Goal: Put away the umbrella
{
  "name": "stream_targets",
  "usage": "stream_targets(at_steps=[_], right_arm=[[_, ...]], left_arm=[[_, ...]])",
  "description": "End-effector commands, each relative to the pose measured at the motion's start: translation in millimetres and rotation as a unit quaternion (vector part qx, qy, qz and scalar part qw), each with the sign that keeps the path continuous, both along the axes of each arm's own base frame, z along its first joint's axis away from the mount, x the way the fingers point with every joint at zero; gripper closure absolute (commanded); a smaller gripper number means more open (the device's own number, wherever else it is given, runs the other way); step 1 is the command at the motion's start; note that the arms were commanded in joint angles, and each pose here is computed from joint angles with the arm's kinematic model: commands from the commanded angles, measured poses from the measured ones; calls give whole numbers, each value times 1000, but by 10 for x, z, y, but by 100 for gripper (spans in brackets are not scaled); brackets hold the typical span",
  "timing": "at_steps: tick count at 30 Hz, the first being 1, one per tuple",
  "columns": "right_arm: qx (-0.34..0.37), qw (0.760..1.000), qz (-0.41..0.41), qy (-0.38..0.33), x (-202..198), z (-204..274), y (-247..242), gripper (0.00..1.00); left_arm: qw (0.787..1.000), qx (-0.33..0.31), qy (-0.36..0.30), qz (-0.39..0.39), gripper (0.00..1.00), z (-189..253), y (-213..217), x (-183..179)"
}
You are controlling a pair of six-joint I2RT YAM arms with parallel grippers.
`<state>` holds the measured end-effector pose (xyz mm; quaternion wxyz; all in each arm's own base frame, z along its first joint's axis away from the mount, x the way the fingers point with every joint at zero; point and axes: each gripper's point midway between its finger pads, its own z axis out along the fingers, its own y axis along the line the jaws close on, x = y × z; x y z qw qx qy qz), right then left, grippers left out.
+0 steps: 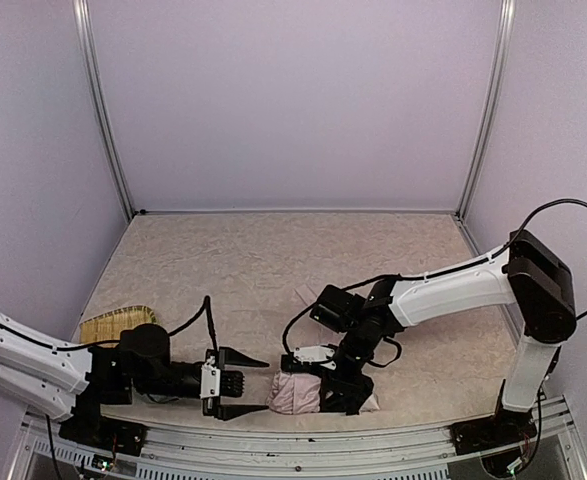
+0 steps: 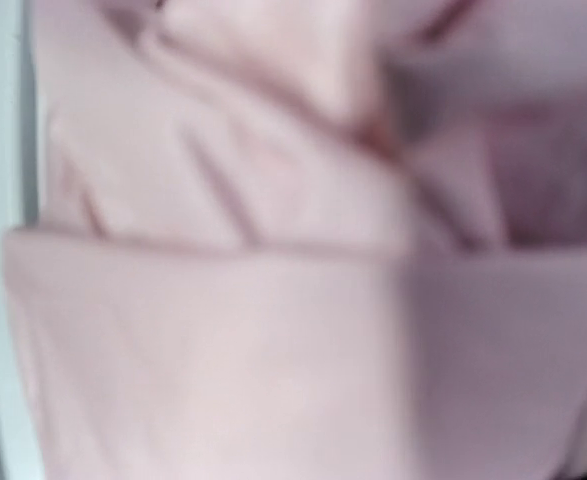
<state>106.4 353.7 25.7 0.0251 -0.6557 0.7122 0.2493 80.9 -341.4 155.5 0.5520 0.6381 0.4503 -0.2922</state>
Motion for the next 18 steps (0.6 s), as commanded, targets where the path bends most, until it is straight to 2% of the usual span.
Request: stream_targets(at_steps=[1, 4, 5, 8, 11, 14, 18], right_arm=[[-79, 985, 7, 156, -414, -254, -351, 78], [-87, 983, 9, 162, -353, -339, -327, 78], [-89, 983, 12, 162, -339, -365, -319, 78], [-83, 983, 21, 164, -309, -405, -276, 77], [-72, 984, 30, 163, -284, -420, -222, 77], [-58, 986, 31, 155, -225, -416, -168, 73], [-9, 993, 16, 118, -47, -284, -8, 52]], left_arm=[[990, 126, -67, 25, 27, -474, -116, 80], [981, 167, -92, 45, 13, -636, -276, 222], [977, 176, -103, 56, 11, -678, -322, 291], [969, 199, -126, 72, 10, -797, -448, 447], [966, 225, -105, 73, 10, -982, -504, 564], [956, 277, -68, 65, 15, -1268, -494, 603], [938, 339, -11, 67, 31, -1595, -468, 615]])
